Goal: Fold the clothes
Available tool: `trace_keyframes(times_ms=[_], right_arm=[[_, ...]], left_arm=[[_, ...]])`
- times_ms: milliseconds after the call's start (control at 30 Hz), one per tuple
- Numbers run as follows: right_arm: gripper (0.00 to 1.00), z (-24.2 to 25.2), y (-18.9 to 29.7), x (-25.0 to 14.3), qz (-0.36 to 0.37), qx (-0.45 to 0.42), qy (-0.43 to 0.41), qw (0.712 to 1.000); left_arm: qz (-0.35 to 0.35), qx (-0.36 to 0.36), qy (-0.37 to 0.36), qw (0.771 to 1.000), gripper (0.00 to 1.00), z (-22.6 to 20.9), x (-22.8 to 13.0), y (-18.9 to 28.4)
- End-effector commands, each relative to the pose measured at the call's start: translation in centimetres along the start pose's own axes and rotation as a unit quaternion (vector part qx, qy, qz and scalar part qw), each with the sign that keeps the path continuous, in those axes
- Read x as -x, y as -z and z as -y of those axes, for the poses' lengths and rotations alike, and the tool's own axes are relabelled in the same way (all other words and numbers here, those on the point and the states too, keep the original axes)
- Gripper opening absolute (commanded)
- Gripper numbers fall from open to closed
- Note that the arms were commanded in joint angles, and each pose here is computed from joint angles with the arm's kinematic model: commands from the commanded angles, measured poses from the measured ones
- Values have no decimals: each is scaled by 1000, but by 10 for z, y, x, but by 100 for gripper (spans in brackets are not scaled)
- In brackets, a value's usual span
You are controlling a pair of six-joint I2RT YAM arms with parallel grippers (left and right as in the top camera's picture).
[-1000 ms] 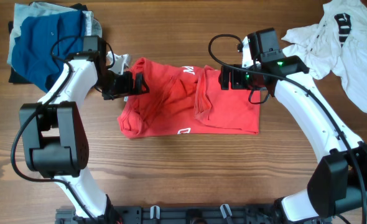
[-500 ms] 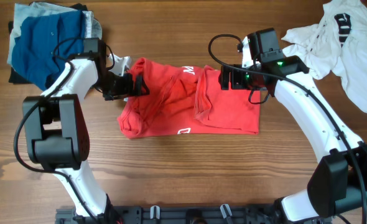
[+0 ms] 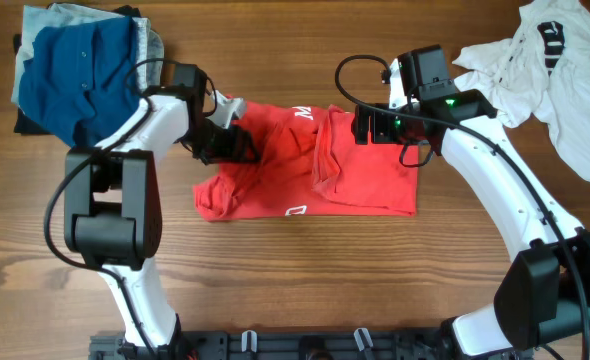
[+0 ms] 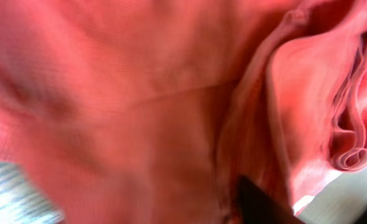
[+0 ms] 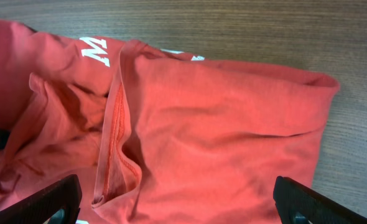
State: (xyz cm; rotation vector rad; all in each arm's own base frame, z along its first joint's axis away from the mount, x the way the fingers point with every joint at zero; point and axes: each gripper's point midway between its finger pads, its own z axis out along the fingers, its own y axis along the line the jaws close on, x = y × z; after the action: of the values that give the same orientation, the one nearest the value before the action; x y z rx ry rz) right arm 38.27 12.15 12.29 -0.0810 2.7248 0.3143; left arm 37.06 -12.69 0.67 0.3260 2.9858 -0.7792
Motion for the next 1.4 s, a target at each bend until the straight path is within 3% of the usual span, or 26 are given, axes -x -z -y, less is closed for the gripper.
trace_keyframes(times_ms=[0,33,133,200,233,267,300,600,900,1200,1367], right_arm=[[99,0,7,8,16,-5,7,1000],[99,0,7,8,16,-5,8,1000],[96,0,7,8,16,-5,7,1000],[88,0,6,8,15,-5,3,1000],[79,0,5,8,14,-5,-7,1000],[37,-3,1,8,12,4,-19,1000],[4,-4,-2,8,10,8,-23,1000],[4,-41,-59,-9,-58,137,-39,988],[4,-26,-104,-38,-121,131,-48,983],[4,-22,-112,-45,-133,128,-48,982],[4,-22,-112,-45,-133,128,-48,982]], left_arm=[[-35,82,75,993,16,-45,-20,-15],[-29,92,97,991,6,-52,-19,-12],[-10,96,158,983,4,-71,-17,-2],[1,96,187,978,4,-80,-17,6],[7,95,200,975,4,-85,-17,12],[16,92,209,973,4,-89,-16,22],[22,92,212,973,4,-89,-16,28],[74,64,207,973,4,-63,-6,76],[112,66,189,973,4,-44,-4,112],[173,69,159,970,4,-10,2,165],[175,60,112,976,4,26,14,157]])
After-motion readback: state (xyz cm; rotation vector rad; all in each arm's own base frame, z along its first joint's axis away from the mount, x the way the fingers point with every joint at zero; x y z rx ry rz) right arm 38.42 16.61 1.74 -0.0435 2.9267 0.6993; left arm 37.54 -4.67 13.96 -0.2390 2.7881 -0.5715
